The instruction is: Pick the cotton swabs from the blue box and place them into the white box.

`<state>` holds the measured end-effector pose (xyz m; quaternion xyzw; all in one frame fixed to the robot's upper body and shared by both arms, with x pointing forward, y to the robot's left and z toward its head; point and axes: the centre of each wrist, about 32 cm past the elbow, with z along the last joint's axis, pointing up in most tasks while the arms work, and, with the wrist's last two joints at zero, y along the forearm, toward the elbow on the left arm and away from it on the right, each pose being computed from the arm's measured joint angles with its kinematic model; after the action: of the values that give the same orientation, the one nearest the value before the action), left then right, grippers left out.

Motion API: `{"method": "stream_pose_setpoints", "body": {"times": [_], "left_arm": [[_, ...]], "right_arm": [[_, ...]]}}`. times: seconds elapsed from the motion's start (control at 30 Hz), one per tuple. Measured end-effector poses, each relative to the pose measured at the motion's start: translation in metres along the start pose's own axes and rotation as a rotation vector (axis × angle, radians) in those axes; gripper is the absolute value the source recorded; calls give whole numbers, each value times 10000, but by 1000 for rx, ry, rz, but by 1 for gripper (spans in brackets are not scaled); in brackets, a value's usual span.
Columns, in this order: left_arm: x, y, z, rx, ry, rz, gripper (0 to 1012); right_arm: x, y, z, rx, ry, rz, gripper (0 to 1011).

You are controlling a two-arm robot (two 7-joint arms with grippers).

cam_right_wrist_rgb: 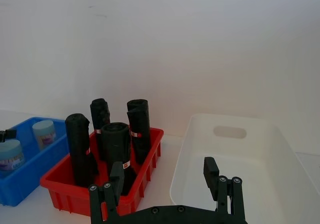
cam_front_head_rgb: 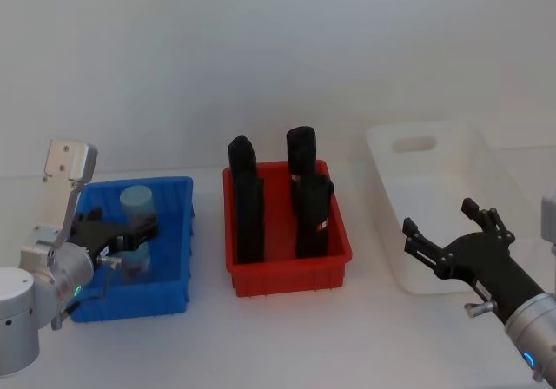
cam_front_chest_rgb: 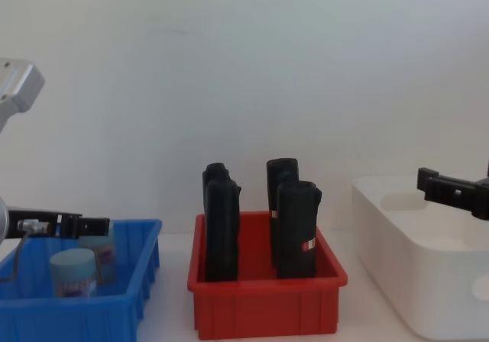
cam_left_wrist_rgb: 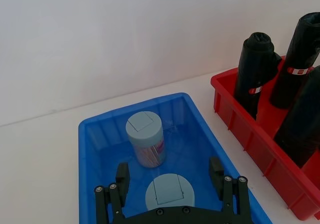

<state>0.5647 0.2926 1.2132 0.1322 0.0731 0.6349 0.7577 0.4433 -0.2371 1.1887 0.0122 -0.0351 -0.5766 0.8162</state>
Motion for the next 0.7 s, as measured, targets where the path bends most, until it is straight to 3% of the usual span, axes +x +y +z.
{"method": "stream_pose_setpoints", "body": {"times": [0.7], "left_arm": [[66, -87, -106, 51, 44, -60, 1004]], "right_arm": [[0, 0, 0, 0, 0, 0, 1002]]}}
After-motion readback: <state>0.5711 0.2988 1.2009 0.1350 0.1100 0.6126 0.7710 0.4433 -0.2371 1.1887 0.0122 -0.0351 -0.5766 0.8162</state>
